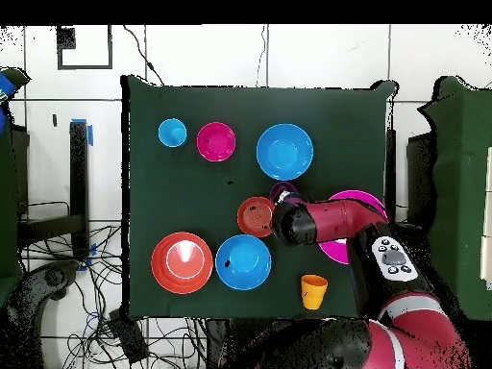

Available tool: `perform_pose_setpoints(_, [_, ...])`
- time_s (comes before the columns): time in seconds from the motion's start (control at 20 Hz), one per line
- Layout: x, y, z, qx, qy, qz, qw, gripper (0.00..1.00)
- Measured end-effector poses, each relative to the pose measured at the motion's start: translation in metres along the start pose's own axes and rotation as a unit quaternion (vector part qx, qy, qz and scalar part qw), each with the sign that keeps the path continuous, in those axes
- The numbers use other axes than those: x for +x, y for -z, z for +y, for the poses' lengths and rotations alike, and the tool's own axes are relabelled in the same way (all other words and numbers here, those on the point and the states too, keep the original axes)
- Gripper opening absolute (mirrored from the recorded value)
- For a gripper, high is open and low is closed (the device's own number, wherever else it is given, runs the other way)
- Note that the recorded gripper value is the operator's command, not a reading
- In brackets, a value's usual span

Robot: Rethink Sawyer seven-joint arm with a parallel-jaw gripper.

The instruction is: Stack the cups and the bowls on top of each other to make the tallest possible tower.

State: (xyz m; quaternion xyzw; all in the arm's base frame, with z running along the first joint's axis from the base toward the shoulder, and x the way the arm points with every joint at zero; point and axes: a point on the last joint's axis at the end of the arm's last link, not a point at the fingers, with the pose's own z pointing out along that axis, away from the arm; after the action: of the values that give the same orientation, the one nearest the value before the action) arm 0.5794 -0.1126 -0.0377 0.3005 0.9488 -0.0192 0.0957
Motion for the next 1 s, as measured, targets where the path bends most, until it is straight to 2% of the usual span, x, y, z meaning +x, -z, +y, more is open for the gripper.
perform_pose_setpoints(0.25, [0.005,0.003,0.008,0.008,-0.022,0.014,0.9996,0.00])
perform_pose_setpoints(0.35, [0.016,0.007,0.016,0.023,-0.032,0.034,0.9987,0.00])
perform_pose_setpoints(0.5, [0.027,0.012,0.025,0.043,-0.032,0.054,0.9971,0.00])
perform_pose_setpoints(0.55, [0.040,0.021,0.034,0.072,-0.024,0.076,0.9942,0.00])
perform_pose_setpoints(0.7, [0.052,0.033,0.043,0.103,-0.018,0.099,0.9896,0.00])
perform_pose_setpoints(0.75, [0.062,0.046,0.053,0.126,-0.019,0.121,0.9845,0.00])
perform_pose_setpoints(0.85, [0.068,0.056,0.061,0.137,-0.024,0.138,0.9807,0.00])
perform_pose_setpoints(0.9, [0.076,0.068,0.072,0.148,-0.034,0.161,0.9752,0.00])
perform_pose_setpoints(0.95, [0.077,0.071,0.074,0.150,-0.037,0.166,0.9739,0.00])
perform_pose_setpoints(1.0, [0.081,0.079,0.079,0.156,-0.044,0.179,0.9704,0.00])
